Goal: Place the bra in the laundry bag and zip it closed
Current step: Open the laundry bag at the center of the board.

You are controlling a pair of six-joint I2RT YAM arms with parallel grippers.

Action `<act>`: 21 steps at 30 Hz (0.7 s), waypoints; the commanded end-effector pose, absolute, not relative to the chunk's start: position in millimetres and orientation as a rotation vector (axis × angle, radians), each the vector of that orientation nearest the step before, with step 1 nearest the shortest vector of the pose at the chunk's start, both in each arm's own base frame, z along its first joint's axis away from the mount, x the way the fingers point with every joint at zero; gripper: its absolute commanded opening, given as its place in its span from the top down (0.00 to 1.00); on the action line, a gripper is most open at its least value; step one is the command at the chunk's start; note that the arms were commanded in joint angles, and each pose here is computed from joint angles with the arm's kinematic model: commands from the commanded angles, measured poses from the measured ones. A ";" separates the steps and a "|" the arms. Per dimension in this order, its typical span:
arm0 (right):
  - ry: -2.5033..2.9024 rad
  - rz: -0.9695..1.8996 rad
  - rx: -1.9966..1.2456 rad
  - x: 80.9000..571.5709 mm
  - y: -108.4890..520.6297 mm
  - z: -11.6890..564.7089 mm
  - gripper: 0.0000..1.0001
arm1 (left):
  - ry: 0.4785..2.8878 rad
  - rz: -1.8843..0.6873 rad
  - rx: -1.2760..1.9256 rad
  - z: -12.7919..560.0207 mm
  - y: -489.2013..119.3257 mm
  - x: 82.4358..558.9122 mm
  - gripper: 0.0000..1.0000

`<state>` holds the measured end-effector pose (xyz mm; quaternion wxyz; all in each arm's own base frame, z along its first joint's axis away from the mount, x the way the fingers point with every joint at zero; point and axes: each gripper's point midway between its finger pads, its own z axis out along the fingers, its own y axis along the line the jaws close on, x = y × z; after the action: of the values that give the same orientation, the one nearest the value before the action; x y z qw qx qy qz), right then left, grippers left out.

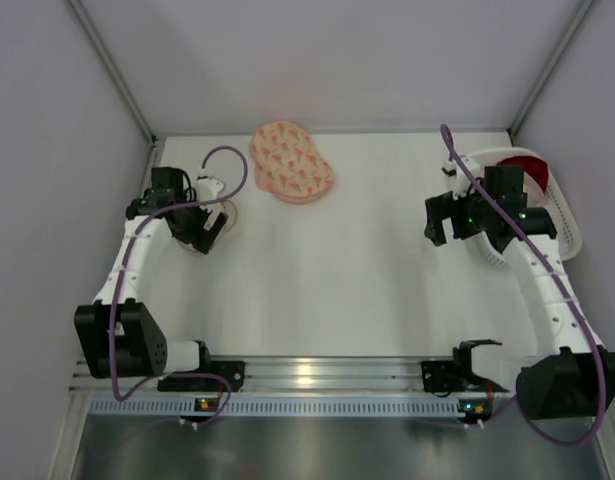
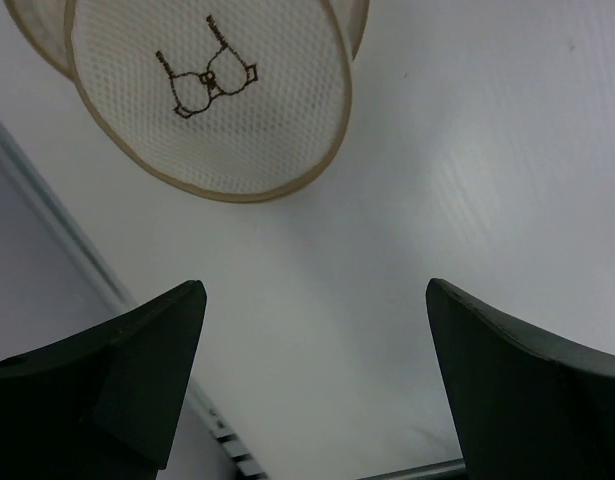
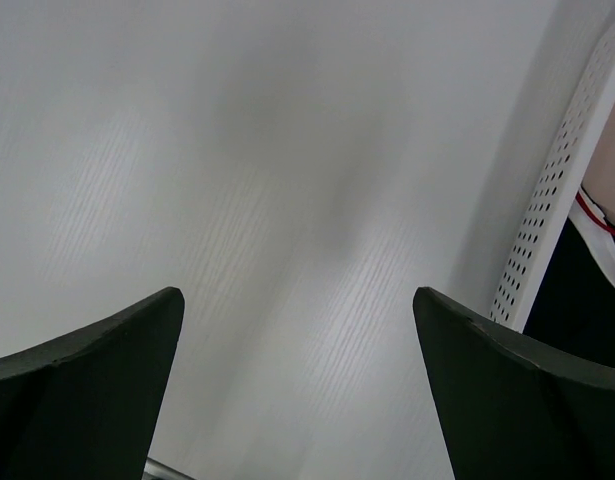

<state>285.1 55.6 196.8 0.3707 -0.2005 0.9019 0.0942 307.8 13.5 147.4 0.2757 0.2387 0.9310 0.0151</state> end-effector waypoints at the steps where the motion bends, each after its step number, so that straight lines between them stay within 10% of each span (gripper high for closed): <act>1: 2.200 0.238 -0.474 305.7 60.7 235.3 0.01 | 2.499 0.310 1.000 130.1 50.4 305.1 0.03; 21: 2.221 0.365 -0.450 306.6 64.8 241.0 0.01 | 2.290 0.187 1.353 50.1 40.7 364.2 0.25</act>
<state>305.3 63.7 229.1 0.3953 -0.1780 0.8902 0.1398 340.1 41.9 47.3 0.2058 0.4714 0.8557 0.0564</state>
